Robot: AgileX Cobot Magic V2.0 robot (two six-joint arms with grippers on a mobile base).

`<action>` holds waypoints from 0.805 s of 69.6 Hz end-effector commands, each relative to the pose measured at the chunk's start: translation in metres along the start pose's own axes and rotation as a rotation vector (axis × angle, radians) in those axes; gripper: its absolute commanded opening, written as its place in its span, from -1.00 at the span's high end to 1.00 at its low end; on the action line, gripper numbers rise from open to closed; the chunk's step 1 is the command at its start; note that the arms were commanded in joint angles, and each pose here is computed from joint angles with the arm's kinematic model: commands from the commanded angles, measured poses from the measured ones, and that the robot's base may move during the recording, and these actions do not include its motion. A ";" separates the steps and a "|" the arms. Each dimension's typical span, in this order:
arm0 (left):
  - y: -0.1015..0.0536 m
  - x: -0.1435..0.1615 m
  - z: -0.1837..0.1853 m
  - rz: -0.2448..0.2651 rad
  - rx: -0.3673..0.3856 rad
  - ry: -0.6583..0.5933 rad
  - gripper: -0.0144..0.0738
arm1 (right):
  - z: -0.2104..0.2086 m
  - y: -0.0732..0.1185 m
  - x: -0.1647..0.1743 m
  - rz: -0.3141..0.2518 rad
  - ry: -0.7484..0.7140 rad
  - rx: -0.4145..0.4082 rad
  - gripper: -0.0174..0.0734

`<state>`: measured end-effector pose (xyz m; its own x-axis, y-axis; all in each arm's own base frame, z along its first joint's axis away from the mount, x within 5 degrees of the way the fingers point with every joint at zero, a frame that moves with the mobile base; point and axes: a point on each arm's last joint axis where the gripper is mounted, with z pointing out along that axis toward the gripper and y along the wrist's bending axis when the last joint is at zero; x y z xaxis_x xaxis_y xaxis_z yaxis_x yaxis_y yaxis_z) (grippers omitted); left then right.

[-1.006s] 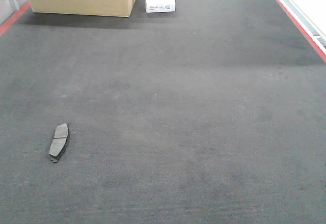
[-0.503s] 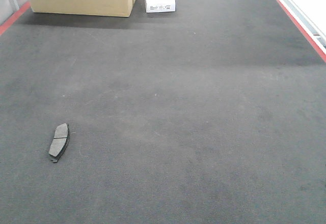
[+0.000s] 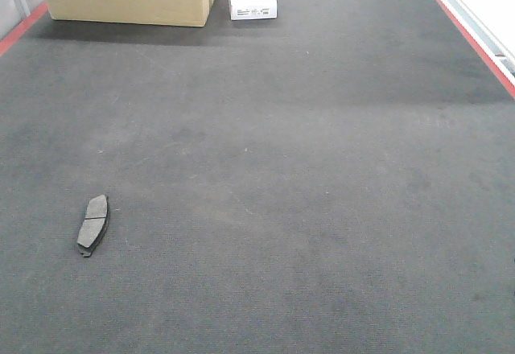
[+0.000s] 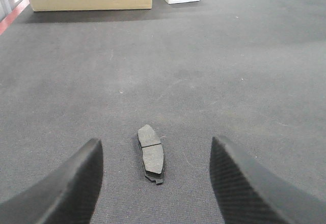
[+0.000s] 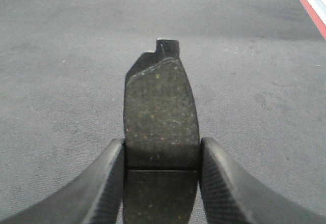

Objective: Move and align brake pads A on conveyor
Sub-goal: 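Raise the open left gripper away from the placed brake pad, then lower the right gripper's brake pad onto the belt beside the first and open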

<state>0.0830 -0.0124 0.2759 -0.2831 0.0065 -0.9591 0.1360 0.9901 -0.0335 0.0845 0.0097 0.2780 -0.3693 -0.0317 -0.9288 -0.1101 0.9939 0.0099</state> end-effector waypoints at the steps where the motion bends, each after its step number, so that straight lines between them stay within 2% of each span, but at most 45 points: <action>1: 0.000 -0.014 -0.003 -0.010 -0.001 -0.096 -0.29 | -0.004 0.000 -0.017 -0.011 -0.118 -0.002 0.63; 23: 0.000 -0.014 -0.003 -0.010 -0.001 -0.096 -0.29 | -0.004 0.000 -0.017 -0.011 -0.118 -0.002 0.63; 28: 0.000 -0.014 -0.003 -0.010 -0.001 -0.096 -0.29 | -0.004 0.001 -0.015 0.006 -0.090 -0.009 0.63; 33: 0.000 -0.014 -0.003 -0.010 -0.001 -0.096 -0.29 | 0.000 0.000 -0.014 -0.012 -0.068 -0.002 0.63; 44: 0.000 -0.014 -0.003 -0.010 -0.001 -0.096 -0.29 | 0.028 0.000 -0.017 -0.029 0.058 0.005 0.61; 56: 0.000 -0.014 -0.003 -0.010 -0.001 -0.096 -0.29 | 0.076 0.002 -0.032 -0.008 0.251 0.001 0.60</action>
<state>0.0830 -0.0124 0.2759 -0.2830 0.0077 -0.9591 0.1363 0.9901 -0.0323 0.1387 0.0169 0.2629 -0.6266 -0.0655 -0.7766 -0.1072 0.9942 0.0027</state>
